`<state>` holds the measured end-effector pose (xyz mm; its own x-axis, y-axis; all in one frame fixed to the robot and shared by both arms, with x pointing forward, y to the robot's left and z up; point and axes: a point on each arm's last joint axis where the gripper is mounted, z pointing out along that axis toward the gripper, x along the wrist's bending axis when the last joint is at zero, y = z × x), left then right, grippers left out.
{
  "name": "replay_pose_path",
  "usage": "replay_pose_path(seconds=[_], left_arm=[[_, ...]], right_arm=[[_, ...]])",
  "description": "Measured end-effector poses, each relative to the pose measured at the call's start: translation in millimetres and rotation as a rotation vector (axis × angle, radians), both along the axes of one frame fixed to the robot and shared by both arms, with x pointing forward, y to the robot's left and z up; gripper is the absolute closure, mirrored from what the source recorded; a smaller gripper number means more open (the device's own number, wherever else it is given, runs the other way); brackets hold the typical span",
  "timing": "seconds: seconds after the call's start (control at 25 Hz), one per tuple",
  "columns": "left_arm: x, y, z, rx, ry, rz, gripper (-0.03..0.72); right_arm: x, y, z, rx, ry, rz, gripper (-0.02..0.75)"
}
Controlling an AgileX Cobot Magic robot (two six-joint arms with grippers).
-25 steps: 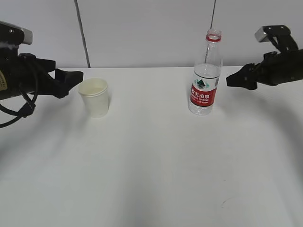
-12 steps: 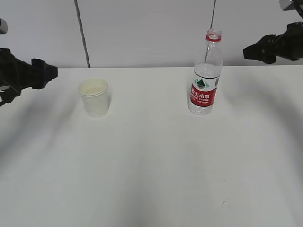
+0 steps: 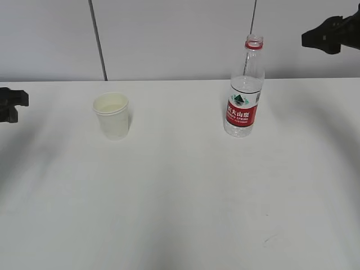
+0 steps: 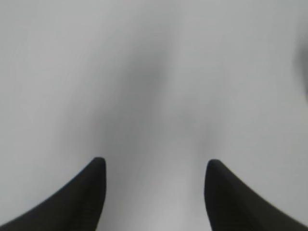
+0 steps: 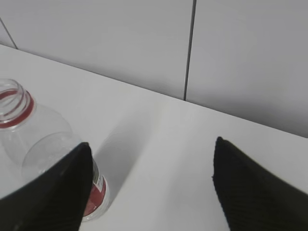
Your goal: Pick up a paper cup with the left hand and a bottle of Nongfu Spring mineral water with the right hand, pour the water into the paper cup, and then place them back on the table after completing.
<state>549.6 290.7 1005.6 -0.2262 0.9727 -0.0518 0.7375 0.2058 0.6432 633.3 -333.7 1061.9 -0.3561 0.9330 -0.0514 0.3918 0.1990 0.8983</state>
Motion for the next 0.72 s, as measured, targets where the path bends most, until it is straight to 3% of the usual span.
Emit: replay_pose_path(seconds=[0.16, 0.44, 0.72], left_arm=[[-5.5, -3.3, 6.3, 0.038, 0.144, 0.017, 0.303], [-15.8, -19.9, 22.2, -0.025, 0.381, -0.163, 0.314], [-33.3, -20.3, 23.4, -0.012, 0.592, -0.226, 0.319]], right_arm=[[-2.7, 0.5, 6.4, -0.002, -0.015, -0.001, 0.163], [-4.7, 0.9, 11.1, 0.024, -0.017, -0.015, 0.163], [-4.7, 0.9, 11.1, 0.033, -0.014, -0.020, 0.163]])
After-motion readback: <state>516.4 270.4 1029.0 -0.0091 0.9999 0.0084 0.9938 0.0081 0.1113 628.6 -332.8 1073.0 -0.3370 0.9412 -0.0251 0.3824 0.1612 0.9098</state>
